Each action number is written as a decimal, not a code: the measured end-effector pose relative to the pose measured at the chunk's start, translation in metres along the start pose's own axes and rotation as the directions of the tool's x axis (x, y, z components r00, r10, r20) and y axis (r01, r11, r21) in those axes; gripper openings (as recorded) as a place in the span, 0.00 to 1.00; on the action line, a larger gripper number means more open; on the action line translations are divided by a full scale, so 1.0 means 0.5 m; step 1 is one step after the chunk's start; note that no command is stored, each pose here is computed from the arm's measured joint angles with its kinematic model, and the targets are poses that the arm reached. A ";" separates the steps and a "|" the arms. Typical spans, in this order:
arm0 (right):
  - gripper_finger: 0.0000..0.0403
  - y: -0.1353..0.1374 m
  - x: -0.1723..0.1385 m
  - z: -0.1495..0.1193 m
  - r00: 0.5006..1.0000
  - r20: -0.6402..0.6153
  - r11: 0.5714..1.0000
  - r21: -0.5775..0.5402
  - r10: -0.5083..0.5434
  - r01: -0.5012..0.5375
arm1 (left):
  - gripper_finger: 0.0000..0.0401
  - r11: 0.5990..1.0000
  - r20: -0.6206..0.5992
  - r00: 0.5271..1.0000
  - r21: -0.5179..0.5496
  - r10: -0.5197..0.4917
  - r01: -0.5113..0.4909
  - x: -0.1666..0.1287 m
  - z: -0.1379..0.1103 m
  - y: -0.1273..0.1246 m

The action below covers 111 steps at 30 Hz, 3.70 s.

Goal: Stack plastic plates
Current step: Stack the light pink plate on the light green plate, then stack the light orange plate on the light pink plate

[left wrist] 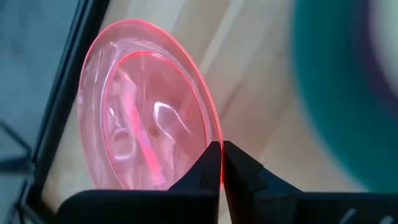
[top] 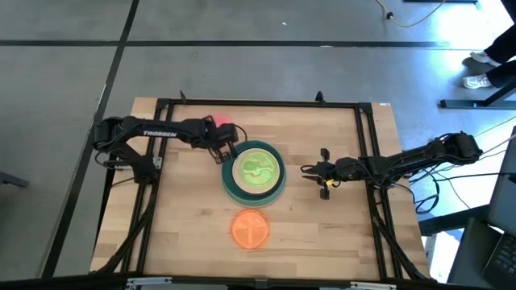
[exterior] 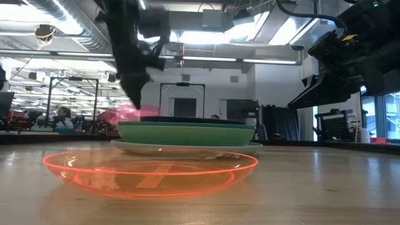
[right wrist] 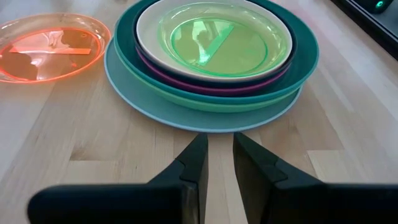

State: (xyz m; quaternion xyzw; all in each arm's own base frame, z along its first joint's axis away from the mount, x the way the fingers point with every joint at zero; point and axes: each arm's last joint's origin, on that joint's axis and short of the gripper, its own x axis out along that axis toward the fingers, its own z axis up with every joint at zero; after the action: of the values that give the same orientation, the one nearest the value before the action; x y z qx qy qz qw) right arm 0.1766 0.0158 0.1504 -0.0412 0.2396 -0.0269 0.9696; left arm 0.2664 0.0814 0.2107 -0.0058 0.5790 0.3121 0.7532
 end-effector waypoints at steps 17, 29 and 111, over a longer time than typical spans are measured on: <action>0.17 0.000 0.000 0.000 1.000 0.000 1.000 0.000 0.000 0.000 | 0.01 0.919 0.231 0.919 0.313 -0.319 0.240 -0.142 -0.002 -0.188; 0.17 0.000 0.000 0.000 1.000 0.001 1.000 0.004 0.000 0.000 | 0.01 0.864 0.473 0.746 0.421 -0.468 0.275 -0.183 0.020 -0.276; 0.17 0.000 0.001 0.000 1.000 0.000 1.000 0.019 0.000 0.000 | 0.30 0.700 0.144 0.799 -0.410 -0.584 0.585 -0.105 -0.210 -0.416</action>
State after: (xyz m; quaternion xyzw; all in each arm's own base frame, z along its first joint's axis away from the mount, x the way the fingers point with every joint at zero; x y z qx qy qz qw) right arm 0.1769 0.0158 0.1503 -0.0322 0.2392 -0.0291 0.9700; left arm 0.2671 -0.1492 0.1484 -0.3563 0.4612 0.1781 0.7929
